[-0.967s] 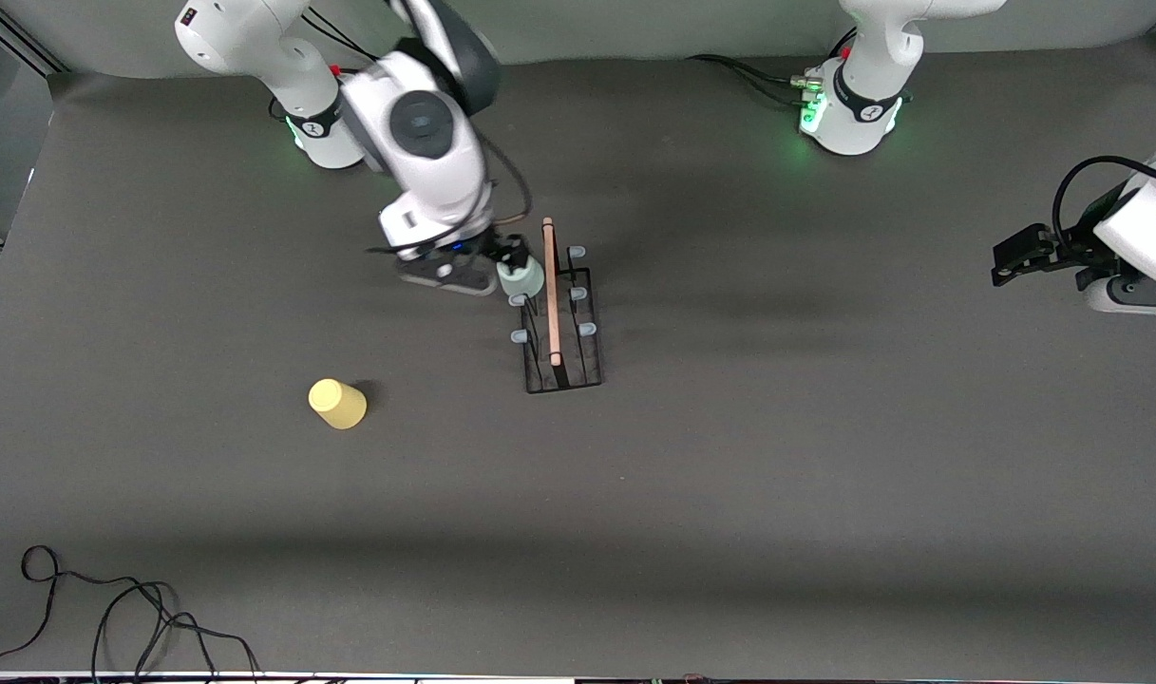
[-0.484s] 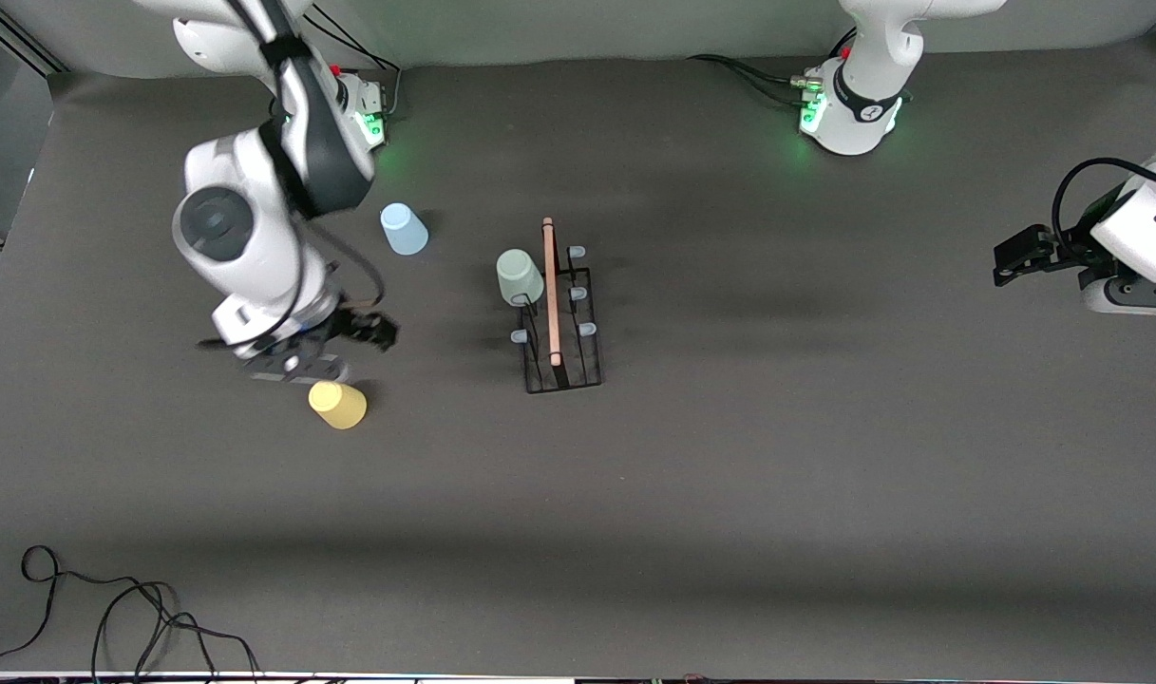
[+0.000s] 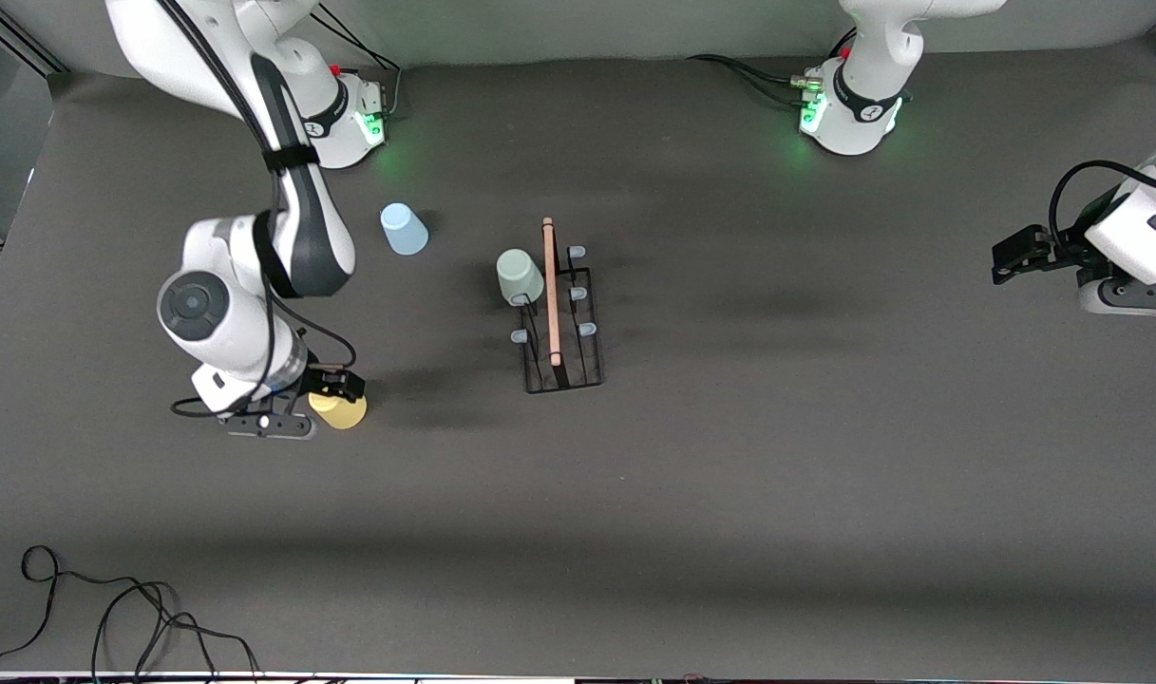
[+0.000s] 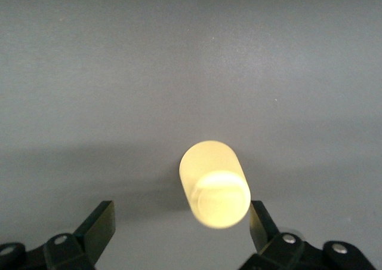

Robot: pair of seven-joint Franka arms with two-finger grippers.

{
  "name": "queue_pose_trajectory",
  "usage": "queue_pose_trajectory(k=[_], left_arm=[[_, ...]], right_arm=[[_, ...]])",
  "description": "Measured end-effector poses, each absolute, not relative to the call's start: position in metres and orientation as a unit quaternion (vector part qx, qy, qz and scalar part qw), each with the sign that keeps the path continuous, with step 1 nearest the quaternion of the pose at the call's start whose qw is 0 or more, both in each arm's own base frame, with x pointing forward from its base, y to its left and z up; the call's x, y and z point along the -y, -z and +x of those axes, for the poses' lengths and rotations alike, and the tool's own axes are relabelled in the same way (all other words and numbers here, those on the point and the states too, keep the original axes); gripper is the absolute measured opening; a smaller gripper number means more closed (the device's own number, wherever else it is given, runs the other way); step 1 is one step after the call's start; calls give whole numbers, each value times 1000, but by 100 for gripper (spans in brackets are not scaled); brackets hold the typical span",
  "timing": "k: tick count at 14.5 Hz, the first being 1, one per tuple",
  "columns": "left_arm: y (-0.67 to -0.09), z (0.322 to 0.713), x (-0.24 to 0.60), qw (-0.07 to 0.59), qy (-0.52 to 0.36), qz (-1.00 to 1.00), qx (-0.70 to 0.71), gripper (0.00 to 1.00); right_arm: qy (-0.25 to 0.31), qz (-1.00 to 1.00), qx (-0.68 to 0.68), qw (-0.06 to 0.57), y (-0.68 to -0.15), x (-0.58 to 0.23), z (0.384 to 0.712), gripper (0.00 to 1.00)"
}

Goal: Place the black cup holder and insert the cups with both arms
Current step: 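Grasp the yellow cup with the right gripper and lift it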

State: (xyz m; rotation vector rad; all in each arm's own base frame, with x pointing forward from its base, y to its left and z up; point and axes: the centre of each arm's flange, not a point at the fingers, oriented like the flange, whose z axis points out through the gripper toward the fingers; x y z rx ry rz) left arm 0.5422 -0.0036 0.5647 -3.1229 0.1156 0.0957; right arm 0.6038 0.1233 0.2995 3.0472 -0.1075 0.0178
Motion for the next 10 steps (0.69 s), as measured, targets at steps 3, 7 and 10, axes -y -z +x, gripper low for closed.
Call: queue_pose_trajectory(k=[3,7,10], left_arm=[[-567,541,3,8,-30,-999,-37,100],[-569,540,4,8,-28,-999,-37,100],[-569,540,4,8,-28,-999,-37,100]], right_arm=[[-5,999,18,42,-271,-107,610,100],[6,1000,3,12,-250,-76,605,100],[8,1000,4,11,-233,-69,592,100]])
